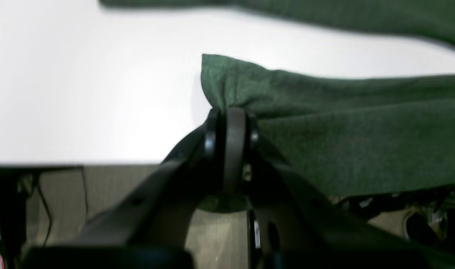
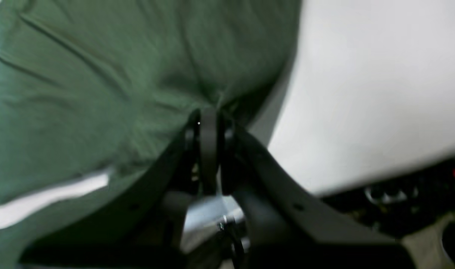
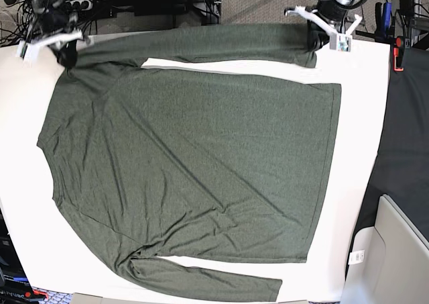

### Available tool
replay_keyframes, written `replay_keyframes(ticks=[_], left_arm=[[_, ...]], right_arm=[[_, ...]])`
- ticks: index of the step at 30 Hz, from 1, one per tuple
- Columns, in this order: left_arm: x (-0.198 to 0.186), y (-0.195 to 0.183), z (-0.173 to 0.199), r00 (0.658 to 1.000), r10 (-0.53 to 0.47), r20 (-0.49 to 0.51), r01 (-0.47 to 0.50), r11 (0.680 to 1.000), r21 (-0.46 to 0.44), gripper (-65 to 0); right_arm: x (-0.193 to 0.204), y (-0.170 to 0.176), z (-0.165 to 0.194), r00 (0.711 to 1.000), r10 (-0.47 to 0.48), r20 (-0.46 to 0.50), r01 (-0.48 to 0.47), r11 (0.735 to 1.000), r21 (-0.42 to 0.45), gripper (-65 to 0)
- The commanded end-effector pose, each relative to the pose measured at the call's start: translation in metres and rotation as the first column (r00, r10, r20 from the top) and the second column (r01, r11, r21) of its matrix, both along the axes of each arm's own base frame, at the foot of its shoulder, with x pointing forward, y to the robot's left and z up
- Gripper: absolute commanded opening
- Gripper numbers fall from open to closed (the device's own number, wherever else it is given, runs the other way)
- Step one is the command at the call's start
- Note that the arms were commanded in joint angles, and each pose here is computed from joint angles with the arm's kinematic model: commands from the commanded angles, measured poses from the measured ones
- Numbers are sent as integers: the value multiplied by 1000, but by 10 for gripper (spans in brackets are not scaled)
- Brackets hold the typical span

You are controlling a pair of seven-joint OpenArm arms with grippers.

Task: Fold the T-shirt properly
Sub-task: 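Lift the shoulder edge with both grippers and pull it taut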

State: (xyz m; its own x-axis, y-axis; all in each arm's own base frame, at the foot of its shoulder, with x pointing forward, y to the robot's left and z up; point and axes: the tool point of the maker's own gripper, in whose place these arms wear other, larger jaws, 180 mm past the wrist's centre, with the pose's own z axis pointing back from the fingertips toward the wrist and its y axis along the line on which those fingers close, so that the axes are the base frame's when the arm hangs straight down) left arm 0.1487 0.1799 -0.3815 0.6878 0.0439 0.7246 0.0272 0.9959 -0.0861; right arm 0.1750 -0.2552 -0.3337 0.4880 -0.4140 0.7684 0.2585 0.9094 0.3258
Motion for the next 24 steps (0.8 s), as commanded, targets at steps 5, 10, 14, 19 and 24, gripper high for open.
replay_keyframes(ticks=[5,10,14,19,24], left_arm=[[41,2,26,991,-3,137,2,1000,8,-650],[70,2,42,977,-4,214,2,1000,11,-650],[88,3,54,965,-4,264,1,1000,13,-650],[103,15,58,964,18,265,-27,999,29,-650],[120,28,56,960,50,275,-62,997,35,-650]], right_arm=[[27,-5,23,995,10,104,-6,999,-33,-648],[47,-4,27,991,31,127,-20,996,-86,-648],[64,1,29,987,44,151,-31,996,-87,-648],[86,14,17,986,71,151,-63,996,-61,-648],[101,25,7,985,84,151,-81,996,-22,-648]])
